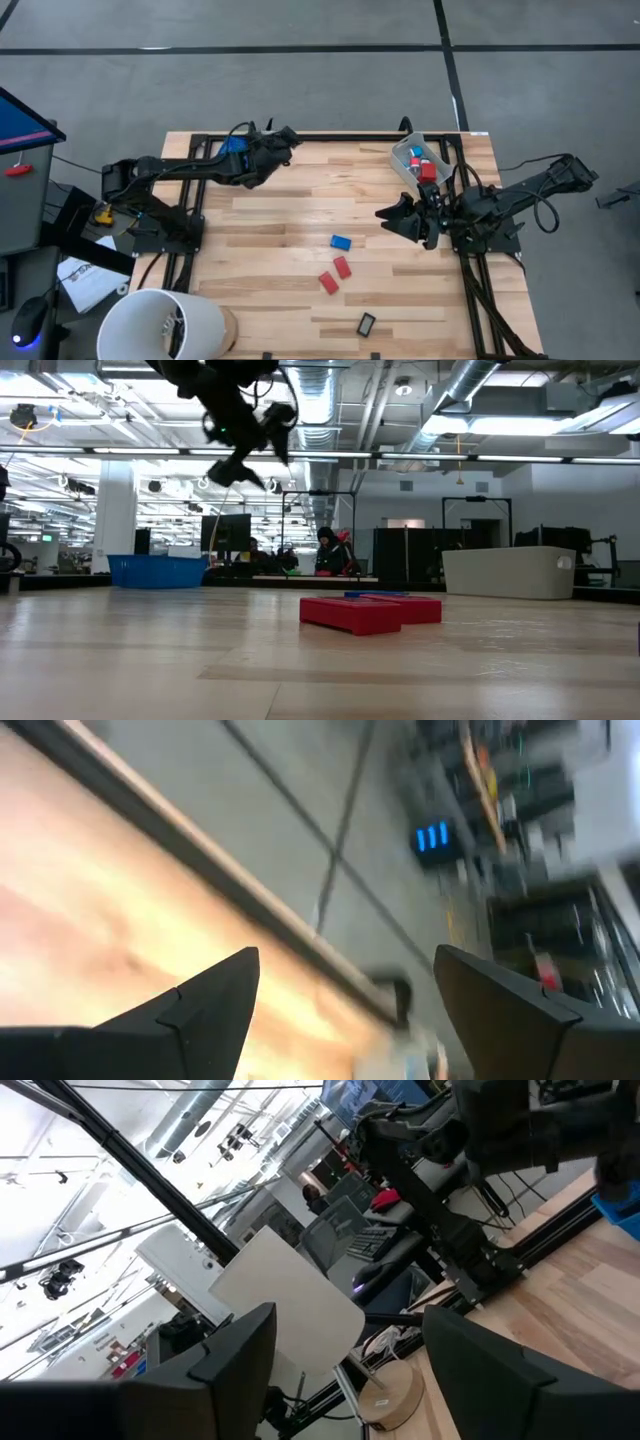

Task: Pick & Place Office items
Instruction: Put the left red clock into the blue bin

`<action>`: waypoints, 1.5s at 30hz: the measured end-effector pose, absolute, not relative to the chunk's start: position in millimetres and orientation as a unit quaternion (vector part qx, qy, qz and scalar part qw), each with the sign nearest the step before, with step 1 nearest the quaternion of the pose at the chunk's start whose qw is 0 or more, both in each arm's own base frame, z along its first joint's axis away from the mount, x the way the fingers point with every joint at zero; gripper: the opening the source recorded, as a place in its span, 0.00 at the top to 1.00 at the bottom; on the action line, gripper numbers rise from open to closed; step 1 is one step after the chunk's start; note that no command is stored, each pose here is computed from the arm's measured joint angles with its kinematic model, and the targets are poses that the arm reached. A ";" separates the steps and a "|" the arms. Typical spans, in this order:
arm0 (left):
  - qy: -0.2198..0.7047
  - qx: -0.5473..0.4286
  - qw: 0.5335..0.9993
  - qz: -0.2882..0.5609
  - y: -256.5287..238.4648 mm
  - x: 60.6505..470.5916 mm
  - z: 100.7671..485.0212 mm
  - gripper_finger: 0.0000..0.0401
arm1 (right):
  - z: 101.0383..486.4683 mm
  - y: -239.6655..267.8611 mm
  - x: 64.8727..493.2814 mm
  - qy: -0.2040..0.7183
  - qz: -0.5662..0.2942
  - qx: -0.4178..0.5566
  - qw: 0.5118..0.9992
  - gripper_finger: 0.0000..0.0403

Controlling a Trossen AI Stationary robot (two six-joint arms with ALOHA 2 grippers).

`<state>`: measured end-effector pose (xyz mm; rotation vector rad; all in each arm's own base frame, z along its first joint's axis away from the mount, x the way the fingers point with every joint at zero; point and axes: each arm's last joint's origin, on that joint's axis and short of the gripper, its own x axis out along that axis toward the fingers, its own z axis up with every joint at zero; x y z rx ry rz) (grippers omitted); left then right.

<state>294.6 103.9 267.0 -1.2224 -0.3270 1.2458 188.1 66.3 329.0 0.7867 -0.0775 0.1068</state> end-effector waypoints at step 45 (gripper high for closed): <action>0.292 -0.272 0.884 0.242 46.4 291.8 182.4 0.26 | 330.8 65.3 187.9 -0.052 0.037 0.410 0.910 0.39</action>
